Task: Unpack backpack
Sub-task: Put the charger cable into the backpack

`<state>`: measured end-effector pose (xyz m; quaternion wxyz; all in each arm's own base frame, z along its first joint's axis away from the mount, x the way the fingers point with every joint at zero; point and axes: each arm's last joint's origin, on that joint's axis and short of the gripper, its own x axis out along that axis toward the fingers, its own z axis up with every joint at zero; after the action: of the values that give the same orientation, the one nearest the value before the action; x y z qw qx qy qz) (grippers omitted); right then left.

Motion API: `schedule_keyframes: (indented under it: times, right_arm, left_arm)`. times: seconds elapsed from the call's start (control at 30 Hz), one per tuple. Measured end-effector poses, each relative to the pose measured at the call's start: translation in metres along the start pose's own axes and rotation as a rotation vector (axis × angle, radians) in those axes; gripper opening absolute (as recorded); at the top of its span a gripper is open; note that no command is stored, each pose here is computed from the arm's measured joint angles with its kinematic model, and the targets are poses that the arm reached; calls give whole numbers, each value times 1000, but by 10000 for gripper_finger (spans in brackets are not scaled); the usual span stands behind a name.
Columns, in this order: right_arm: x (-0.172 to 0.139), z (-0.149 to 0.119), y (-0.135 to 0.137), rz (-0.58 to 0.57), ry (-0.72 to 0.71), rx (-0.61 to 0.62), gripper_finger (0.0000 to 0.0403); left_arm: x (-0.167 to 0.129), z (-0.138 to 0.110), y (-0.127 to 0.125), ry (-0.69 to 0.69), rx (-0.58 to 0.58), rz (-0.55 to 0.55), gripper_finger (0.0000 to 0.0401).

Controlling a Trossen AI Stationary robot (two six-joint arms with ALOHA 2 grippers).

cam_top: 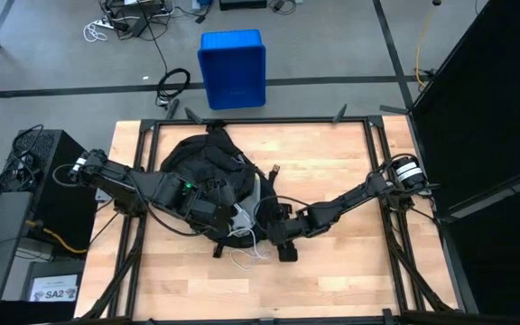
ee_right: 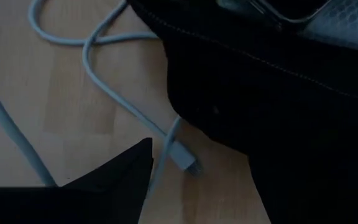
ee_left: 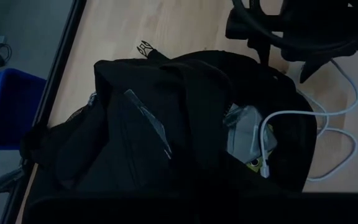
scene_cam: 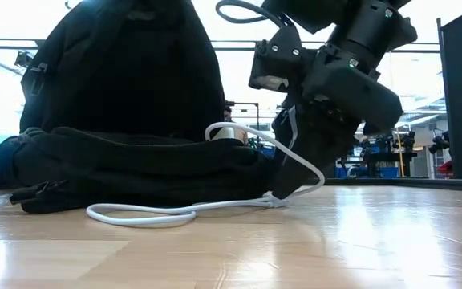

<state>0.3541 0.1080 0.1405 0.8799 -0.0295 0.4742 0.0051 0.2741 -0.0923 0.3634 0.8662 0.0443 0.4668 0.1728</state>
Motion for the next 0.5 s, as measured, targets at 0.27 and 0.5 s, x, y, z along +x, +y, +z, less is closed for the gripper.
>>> schedule_keyframes:
  times: [0.27,0.5]
  right_arm:
    - [28,-13,4,-17,65,-61,207]
    - [28,-13,5,-18,74,-69,137]
  left_arm:
    - [0,0,0,-1,-1,-1,7]
    - [0,0,0,-2,-2,-1,7]
